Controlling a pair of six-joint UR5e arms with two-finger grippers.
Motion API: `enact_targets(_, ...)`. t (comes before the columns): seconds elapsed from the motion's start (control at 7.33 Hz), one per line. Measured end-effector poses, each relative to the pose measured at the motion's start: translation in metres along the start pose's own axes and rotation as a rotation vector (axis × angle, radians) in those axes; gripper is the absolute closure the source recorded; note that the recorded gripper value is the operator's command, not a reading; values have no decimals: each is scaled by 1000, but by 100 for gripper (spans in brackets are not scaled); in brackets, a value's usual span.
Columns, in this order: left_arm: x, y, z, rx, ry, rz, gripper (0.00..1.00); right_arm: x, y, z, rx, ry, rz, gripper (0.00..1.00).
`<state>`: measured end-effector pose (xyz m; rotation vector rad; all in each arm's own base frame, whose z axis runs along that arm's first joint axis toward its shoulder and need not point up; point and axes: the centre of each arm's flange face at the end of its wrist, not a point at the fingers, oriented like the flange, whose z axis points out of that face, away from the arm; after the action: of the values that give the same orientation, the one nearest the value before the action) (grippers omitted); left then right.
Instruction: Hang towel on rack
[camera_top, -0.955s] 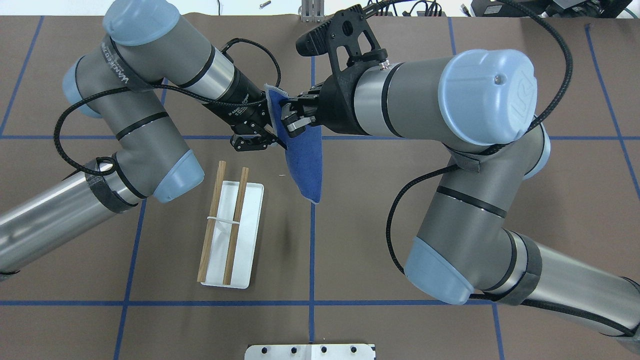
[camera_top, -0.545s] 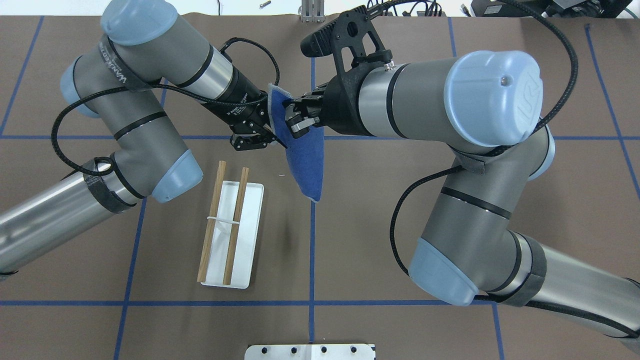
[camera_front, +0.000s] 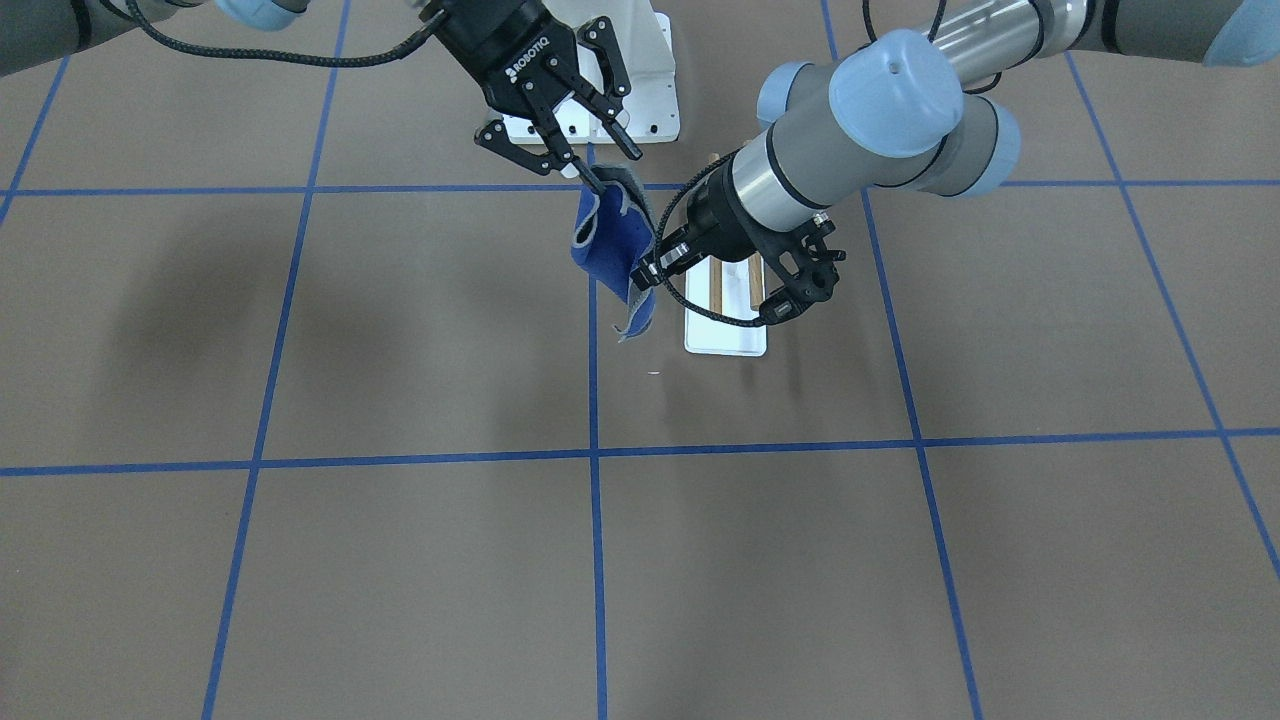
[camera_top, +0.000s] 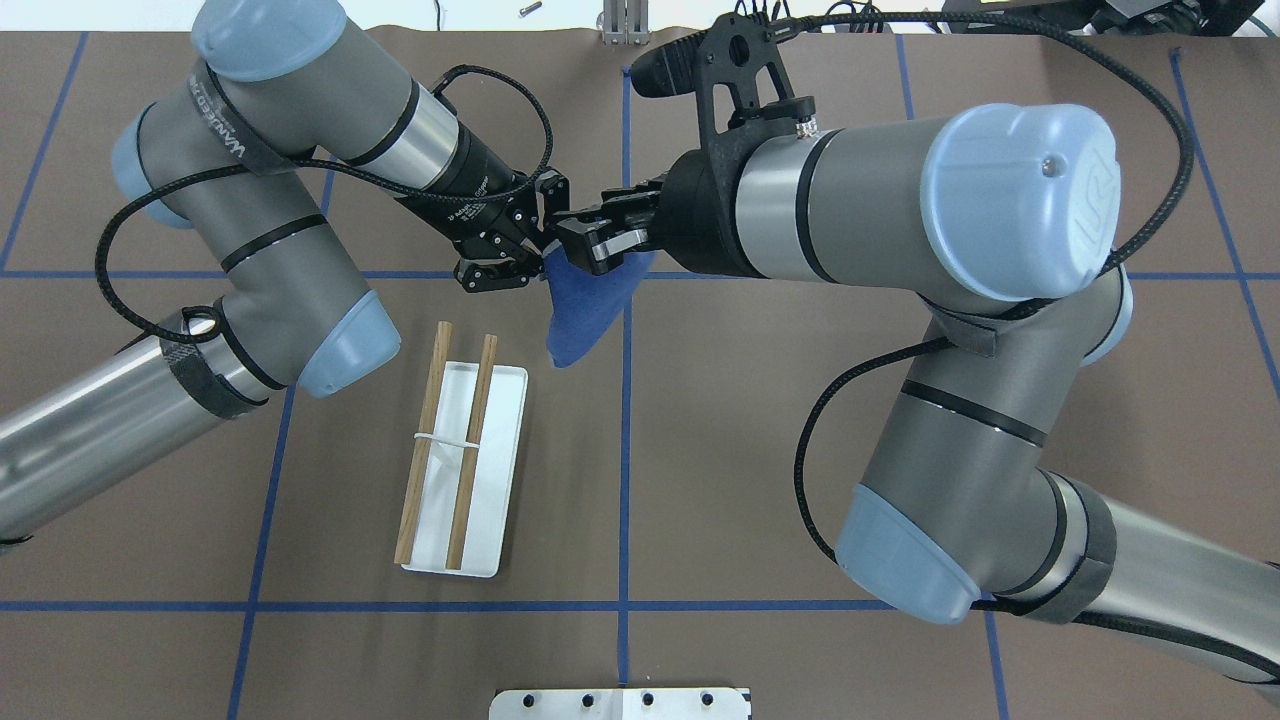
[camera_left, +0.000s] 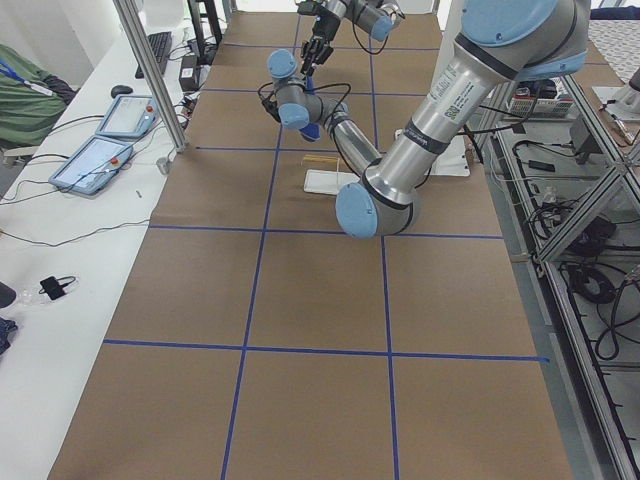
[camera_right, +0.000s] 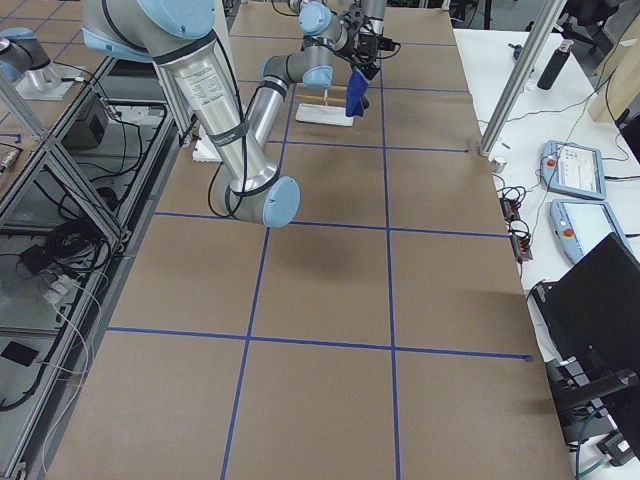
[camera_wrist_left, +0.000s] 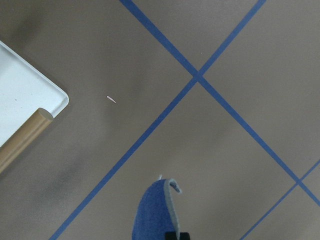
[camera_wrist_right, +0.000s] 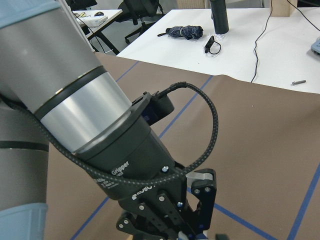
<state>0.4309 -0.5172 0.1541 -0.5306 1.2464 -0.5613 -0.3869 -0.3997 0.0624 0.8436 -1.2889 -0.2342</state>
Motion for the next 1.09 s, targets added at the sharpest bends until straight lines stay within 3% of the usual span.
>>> enact_targets(0.41, 4, -9, -13, 18, 16, -21, 100, 5, 10, -28, -19, -34, 104, 0)
enact_targets(0.55, 7, -12, -22, 27, 27, -36, 100, 16, 11, -35, -21, -21, 115, 1)
enact_targets(0.68, 6, -15, -34, 33, 40, -46, 100, 35, 10, -40, -35, 22, 130, 0)
enact_targets(0.82, -1, -14, -47, 35, 50, -48, 100, 59, 5, -43, -98, 92, 160, 0)
enact_targets(1.09, -25, 1, -71, 35, 43, -60, 100, 112, 0, -49, -282, 261, 270, 0)
